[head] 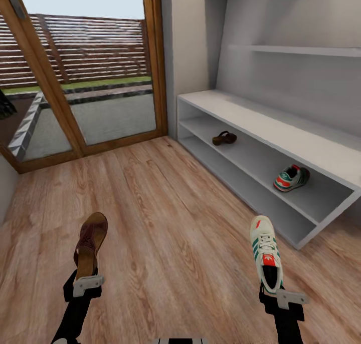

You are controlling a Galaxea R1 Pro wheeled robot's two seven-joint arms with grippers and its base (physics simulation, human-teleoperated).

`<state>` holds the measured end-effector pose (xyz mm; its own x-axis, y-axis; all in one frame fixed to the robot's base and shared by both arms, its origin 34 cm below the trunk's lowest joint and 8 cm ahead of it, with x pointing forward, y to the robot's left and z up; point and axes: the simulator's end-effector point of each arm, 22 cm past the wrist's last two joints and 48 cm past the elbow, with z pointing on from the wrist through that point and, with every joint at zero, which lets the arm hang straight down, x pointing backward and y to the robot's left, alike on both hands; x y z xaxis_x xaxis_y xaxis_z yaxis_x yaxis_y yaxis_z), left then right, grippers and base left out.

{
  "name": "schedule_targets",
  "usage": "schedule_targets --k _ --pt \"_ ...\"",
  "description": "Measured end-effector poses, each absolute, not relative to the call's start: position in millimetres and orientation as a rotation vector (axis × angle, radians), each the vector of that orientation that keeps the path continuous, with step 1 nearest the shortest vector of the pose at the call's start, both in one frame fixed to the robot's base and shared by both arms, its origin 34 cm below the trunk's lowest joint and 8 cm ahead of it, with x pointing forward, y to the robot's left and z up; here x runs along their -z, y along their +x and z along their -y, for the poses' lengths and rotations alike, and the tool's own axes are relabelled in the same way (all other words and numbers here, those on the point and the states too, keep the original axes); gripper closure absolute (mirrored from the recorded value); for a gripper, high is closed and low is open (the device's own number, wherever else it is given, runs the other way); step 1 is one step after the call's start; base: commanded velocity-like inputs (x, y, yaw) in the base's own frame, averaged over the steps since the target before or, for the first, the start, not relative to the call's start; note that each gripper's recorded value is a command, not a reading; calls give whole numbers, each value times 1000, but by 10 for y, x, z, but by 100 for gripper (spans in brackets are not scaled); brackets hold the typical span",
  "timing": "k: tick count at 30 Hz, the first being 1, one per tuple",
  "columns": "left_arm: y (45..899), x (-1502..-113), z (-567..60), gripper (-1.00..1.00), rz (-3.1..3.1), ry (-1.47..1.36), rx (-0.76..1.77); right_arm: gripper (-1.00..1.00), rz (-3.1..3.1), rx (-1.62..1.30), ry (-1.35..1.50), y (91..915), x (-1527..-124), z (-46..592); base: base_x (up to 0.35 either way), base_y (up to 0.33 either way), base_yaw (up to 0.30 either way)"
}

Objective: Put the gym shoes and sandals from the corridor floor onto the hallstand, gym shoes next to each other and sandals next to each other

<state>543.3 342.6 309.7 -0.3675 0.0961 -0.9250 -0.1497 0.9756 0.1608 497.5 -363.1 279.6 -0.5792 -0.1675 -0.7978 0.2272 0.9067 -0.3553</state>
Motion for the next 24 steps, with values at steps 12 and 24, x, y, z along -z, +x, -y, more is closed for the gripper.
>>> schedule_targets --k 12,24 --pt "5433 -3096 -3427 100 -1931 -38 -258 100 -2123 531 44 4977 -2801 3636 0 0 -274" --pt "5433 -3096 -3428 100 -1931 -39 -258 100 -2122 532 44 4978 -2803 3639 0 0 -282"
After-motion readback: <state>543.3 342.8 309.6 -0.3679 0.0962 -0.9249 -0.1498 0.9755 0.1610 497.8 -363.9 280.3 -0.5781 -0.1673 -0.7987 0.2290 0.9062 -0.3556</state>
